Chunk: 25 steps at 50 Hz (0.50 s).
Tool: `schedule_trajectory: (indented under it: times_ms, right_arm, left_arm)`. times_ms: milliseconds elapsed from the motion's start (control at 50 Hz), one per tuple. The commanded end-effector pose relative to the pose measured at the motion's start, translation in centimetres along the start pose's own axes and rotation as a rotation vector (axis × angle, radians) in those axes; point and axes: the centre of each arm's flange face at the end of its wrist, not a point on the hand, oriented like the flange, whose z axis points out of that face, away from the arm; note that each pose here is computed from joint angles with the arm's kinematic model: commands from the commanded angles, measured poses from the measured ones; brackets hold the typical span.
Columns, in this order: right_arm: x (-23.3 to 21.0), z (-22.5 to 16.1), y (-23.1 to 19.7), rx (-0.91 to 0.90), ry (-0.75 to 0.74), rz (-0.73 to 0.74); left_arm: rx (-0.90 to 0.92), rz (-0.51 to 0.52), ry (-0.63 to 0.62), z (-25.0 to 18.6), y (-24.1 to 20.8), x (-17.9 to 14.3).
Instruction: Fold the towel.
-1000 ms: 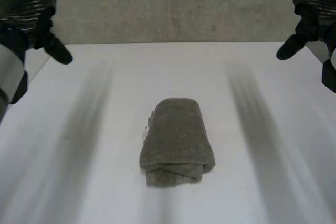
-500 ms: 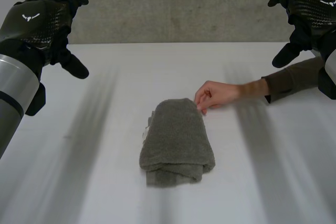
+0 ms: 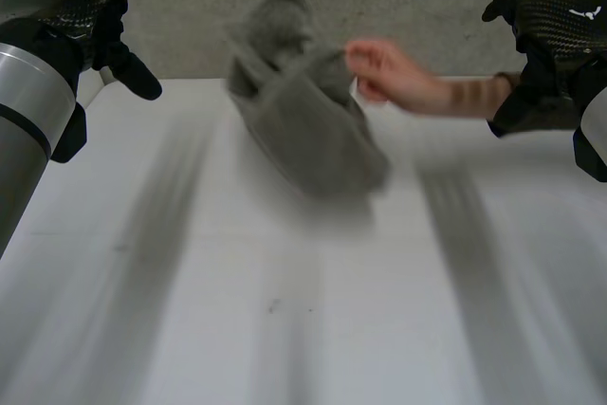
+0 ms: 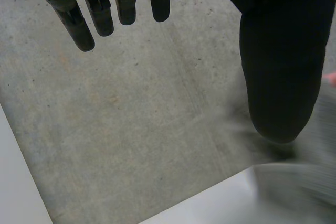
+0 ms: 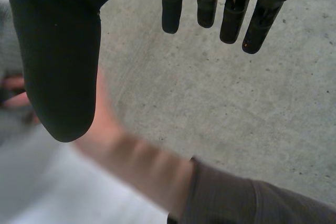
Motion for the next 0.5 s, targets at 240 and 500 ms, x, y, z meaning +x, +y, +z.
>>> schedule_trajectory:
  times_ms: [240,500]
  right_arm:
    - [-0.2,0.4,0.9,-0.029,-0.007,-0.003]
    - [-0.5,0.8,1.8,-0.064,-0.025,-0.052]
  left_arm:
    - [-0.012,0.003,-0.008,0.2,0.5,-0.2]
    - [-0.08,0.015,0.022,1.1,2.9,0.4]
